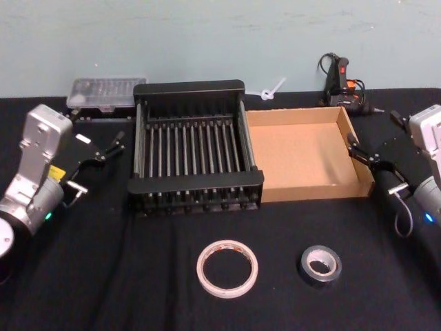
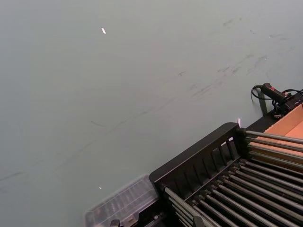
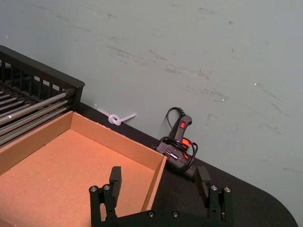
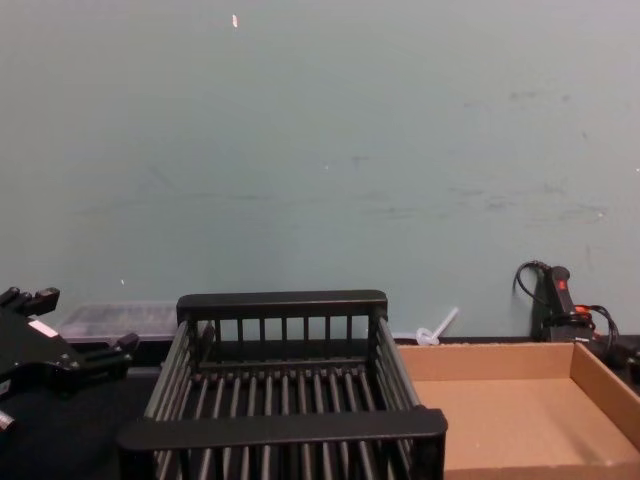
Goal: Pick up the white tape and place it into the black box , Pick up the silver tape and place it into the brown box.
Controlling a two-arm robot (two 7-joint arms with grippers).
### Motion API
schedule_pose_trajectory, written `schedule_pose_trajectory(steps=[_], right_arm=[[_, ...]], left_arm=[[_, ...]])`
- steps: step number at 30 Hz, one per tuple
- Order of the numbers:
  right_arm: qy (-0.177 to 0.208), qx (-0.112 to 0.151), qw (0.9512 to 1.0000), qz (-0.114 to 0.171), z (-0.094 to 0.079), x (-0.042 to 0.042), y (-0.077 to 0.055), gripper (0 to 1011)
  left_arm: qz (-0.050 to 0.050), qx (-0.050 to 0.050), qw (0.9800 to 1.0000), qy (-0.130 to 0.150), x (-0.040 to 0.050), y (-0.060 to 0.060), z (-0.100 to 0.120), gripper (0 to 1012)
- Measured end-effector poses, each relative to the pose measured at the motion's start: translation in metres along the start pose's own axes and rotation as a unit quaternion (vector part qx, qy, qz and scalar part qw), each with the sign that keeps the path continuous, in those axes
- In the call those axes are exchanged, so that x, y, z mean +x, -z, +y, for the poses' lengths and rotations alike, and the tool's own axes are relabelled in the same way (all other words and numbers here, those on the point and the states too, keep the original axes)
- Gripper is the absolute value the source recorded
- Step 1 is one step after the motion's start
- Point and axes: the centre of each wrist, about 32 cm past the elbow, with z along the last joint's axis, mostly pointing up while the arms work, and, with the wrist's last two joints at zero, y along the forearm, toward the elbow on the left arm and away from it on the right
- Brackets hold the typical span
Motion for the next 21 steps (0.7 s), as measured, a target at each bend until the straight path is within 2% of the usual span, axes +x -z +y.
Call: schedule_pose_trajectory(steps=[13, 21], right_arm=[[-0.012, 0.014, 0.9995, 0.026, -0.012, -0.0038, -0.003, 1000], [-0.027, 0.02, 0.998, 0.053, -0.029, -0.0119, -0.009, 1000]], left_arm=[[0.0, 0.0, 1.0, 0.0, 0.0, 0.0, 0.0, 1001], [0.0, 0.0, 1.0, 0.0, 0.0, 0.0, 0.0, 1001]])
